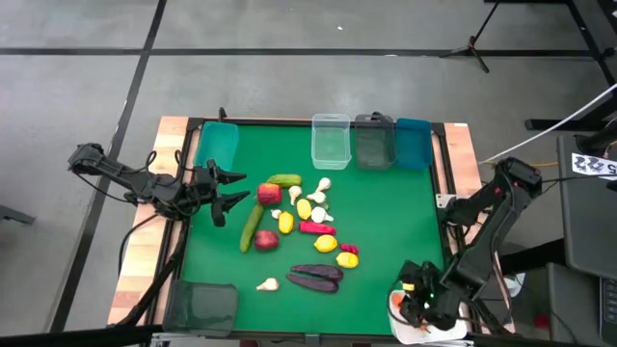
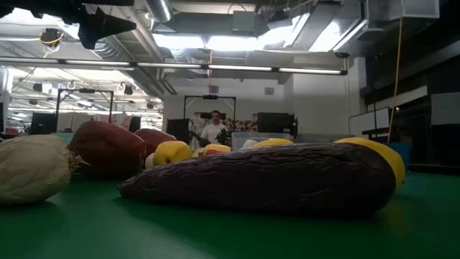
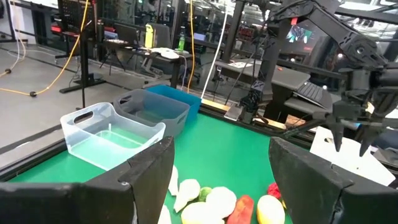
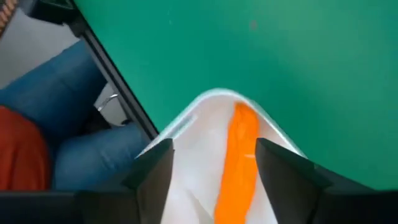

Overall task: Sort produce into baskets
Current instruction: Put the red chili pepper into the white bin

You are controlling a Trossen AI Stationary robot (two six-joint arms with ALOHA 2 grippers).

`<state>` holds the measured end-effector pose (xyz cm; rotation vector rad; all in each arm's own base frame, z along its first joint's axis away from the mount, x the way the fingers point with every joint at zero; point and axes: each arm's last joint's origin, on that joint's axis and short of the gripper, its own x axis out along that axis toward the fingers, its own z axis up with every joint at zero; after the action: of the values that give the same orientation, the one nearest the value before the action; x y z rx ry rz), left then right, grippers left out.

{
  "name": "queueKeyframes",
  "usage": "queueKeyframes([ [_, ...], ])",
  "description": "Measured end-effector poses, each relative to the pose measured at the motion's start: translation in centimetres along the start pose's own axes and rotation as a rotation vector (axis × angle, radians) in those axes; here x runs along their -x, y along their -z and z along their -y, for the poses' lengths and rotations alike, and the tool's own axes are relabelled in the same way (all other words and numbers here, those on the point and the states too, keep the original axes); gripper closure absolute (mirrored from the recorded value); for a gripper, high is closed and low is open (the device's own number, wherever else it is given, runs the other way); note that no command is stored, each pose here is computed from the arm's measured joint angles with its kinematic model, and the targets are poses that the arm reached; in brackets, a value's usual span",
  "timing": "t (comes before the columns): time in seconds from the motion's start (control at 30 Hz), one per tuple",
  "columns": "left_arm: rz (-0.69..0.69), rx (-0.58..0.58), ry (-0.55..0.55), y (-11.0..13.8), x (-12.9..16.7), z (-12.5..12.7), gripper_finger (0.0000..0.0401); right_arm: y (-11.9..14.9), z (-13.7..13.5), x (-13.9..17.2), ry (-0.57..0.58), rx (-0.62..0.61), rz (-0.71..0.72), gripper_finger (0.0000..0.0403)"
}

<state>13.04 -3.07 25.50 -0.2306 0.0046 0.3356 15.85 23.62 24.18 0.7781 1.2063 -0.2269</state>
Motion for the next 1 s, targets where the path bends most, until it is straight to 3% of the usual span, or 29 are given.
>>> queueKeyframes([
  [0.2,0.0,0.013,0.0,0.0,0.0,0.0,0.0143,-2.4,-0.1,1.9,-0.077,0.109,0.036,0.0149],
  [0.37,0.0,0.028,0.0,0.0,0.0,0.0,0.0143,-5.6,0.0,3.7,-0.084,0.309,0.248,0.0149],
  [0.57,0.0,0.031,0.0,0.0,0.0,0.0,0.0143,-10.5,1.1,5.0,0.143,0.492,0.6,0.0149],
  [0.73,-0.001,0.019,0.0,0.0,0.0,0.0,0.0143,-14.5,2.3,5.3,0.369,0.557,0.746,0.0149],
  [0.83,0.004,0.032,-0.007,0.0,0.0,0.0,0.0143,-16.8,2.5,5.4,0.393,0.572,0.781,0.0149],
  [1.0,0.001,0.077,-0.013,0.0,0.0,0.0,0.0143,-20.5,2.5,5.7,0.324,0.661,0.827,0.0149],
])
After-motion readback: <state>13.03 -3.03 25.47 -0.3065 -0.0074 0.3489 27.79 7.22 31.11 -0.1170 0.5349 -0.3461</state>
